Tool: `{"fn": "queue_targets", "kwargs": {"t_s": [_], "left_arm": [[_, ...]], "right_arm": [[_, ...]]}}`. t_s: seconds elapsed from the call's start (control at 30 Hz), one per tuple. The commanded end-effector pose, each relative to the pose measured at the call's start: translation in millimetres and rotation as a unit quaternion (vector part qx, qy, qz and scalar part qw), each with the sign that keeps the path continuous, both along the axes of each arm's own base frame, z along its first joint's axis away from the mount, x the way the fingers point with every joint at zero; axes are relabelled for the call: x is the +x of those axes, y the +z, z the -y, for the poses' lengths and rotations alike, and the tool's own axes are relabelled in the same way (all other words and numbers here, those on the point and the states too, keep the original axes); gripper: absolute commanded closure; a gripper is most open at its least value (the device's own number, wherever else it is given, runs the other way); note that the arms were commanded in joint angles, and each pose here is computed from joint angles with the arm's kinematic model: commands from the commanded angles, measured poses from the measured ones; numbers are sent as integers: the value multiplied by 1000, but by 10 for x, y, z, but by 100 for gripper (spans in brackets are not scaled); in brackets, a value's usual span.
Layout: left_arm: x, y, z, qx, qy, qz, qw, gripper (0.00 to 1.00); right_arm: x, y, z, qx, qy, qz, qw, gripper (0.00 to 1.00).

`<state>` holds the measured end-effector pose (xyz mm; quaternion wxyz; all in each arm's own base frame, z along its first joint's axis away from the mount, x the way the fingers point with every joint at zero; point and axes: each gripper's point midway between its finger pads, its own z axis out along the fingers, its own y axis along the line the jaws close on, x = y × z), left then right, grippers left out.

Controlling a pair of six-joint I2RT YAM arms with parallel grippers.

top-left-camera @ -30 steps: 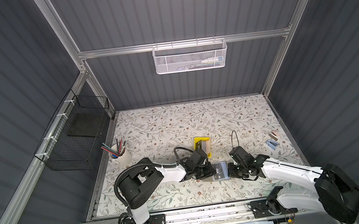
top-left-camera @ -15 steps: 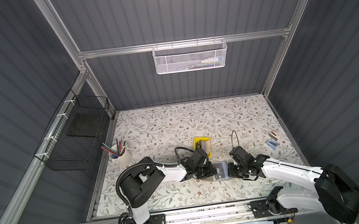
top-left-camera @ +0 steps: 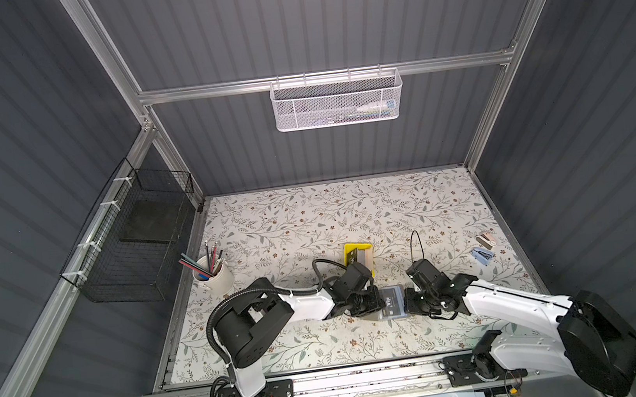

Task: Put the credit cards into the card holder

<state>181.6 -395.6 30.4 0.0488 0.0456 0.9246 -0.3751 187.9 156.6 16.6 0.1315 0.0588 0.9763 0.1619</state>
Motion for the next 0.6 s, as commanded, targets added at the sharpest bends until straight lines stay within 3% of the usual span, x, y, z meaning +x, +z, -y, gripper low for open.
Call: {"fn": "queue_targets", "kwargs": {"t_s": [0.0, 0.57], "left_arm": [[-60, 8, 55, 19, -20, 16, 999, 87], [-33, 24, -73, 56, -8, 28, 998, 81]], "right_arm": [[-91, -121, 89, -22, 2, -19, 1000, 95], [-97, -128, 95, -22, 2, -20, 1000, 95]]}}
